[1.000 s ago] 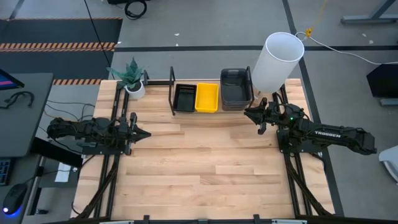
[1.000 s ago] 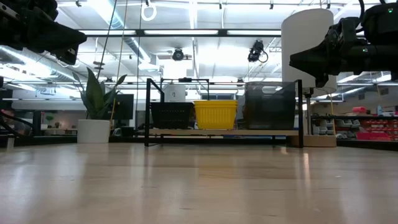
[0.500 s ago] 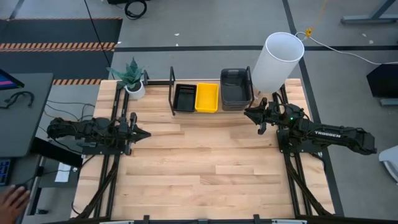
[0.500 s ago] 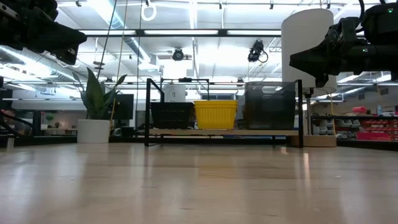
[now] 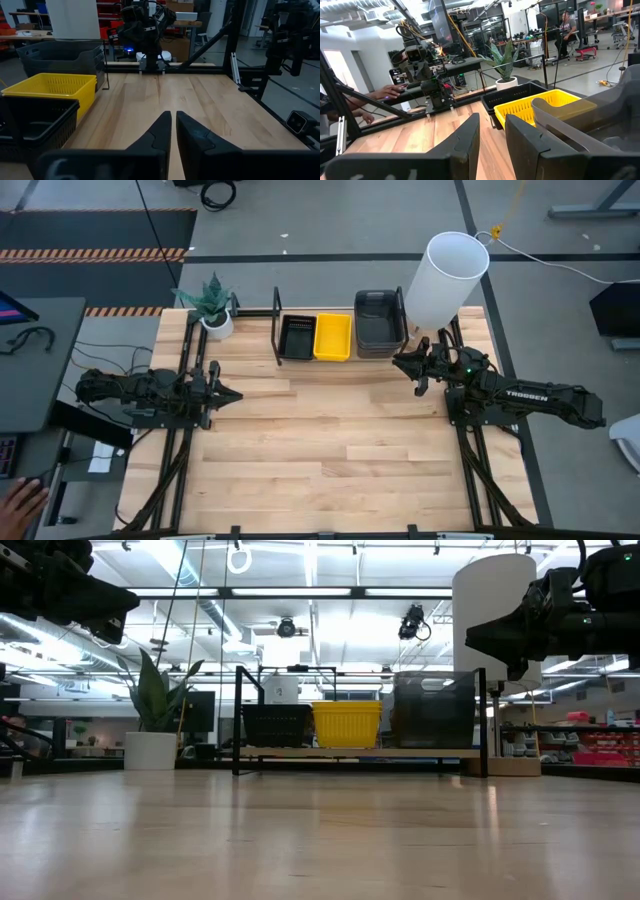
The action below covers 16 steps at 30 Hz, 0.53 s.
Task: Stack baskets on shelf by color
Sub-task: Return to Home Position
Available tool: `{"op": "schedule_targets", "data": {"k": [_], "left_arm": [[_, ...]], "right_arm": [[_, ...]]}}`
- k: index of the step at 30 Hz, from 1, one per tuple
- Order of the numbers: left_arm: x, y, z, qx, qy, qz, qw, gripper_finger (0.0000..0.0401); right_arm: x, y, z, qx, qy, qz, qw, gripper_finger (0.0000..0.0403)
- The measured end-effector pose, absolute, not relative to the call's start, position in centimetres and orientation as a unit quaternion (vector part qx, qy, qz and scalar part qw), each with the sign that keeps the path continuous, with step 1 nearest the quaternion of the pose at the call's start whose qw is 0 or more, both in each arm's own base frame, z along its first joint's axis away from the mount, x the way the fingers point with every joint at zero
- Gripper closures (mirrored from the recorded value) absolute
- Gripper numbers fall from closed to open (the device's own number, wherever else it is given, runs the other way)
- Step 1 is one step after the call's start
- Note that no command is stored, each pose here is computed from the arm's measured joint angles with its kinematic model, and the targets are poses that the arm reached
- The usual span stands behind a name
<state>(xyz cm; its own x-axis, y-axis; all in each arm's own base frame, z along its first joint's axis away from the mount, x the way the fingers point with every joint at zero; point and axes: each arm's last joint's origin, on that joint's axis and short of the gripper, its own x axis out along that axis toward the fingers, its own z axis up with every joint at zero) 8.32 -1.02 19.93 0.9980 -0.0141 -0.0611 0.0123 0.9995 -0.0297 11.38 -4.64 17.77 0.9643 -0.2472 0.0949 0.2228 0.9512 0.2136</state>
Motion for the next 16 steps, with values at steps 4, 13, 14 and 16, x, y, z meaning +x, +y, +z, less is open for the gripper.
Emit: {"op": "schedule_targets", "data": {"k": [4,13,14,16], "left_arm": [[8.32,-1.02,19.93,-0.015,0.03,-0.007,0.999,0.0374],[8.32,-1.02,19.93,-0.015,0.031,-0.007,0.999,0.0367],[8.32,-1.02,19.93,-0.015,0.03,-0.007,0.999,0.0366],[8.32,-1.02,19.93,-0.015,0.03,-0.006,0.999,0.0365]], "right_arm": [[11.38,-4.64,17.77,0.101,-0.06,-0.119,0.986,0.0305],[11.38,-4.64,17.77,0.101,-0.06,-0.119,0.986,0.0305],[11.38,-4.64,17.77,0.101,-0.06,-0.119,0.986,0.0305],[11.38,-4.64,17.77,0.101,-0.06,-0.119,0.986,0.0305]]}}
